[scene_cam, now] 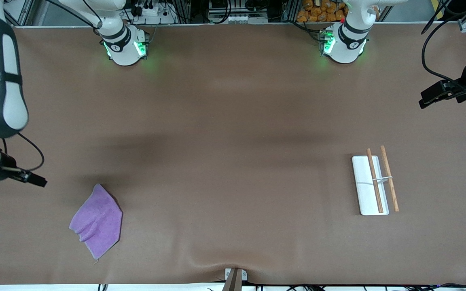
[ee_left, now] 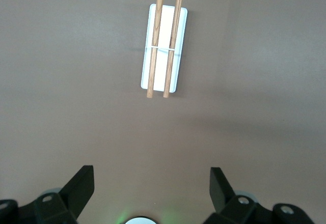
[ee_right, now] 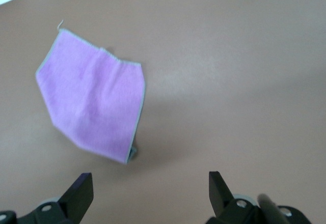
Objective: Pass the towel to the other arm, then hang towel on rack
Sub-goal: 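Lower the right gripper onto the purple towel's corner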
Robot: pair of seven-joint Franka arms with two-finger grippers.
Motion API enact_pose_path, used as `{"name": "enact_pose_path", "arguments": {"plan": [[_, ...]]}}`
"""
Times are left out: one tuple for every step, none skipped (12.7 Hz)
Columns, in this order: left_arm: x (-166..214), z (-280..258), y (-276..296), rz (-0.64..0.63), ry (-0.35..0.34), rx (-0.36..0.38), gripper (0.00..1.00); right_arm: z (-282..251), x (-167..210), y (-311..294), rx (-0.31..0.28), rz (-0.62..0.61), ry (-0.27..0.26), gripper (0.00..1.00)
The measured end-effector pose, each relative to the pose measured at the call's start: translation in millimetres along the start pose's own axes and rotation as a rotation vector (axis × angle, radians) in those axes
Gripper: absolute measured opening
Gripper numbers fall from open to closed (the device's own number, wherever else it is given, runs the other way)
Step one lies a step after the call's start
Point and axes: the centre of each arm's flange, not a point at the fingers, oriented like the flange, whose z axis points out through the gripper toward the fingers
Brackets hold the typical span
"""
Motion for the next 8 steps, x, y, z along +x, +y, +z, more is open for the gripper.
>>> {"name": "enact_pose_path", "arguments": {"plan": [[0,0,0,0.0,0.0,0.0,1.0,18,3,-3,0.001,-0.003,0.001,1.0],[0,0,0,0.0,-0.001,0.0,1.0,36,5,-9,0.004,-0.011,0.007,1.0],[0,1,0,0.0,-0.002,0.0,1.0,54,6,-20,0.01,-0.025,0.02,1.0],[0,1,0,0.0,-0.003,0.001,1.0,71,6,-34,0.017,-0.045,0.038,1.0],[0,2,0,0.0,-0.004,0.001,1.0,87,6,-50,0.024,-0.066,0.061,1.0],[0,2,0,0.0,-0.004,0.001,1.0,102,5,-64,0.032,-0.084,0.085,1.0],[0,2,0,0.0,-0.004,0.001,1.0,117,4,-77,0.04,-0.101,0.107,1.0],[0,2,0,0.001,-0.005,0.001,1.0,129,2,-88,0.047,-0.116,0.127,1.0]]}}
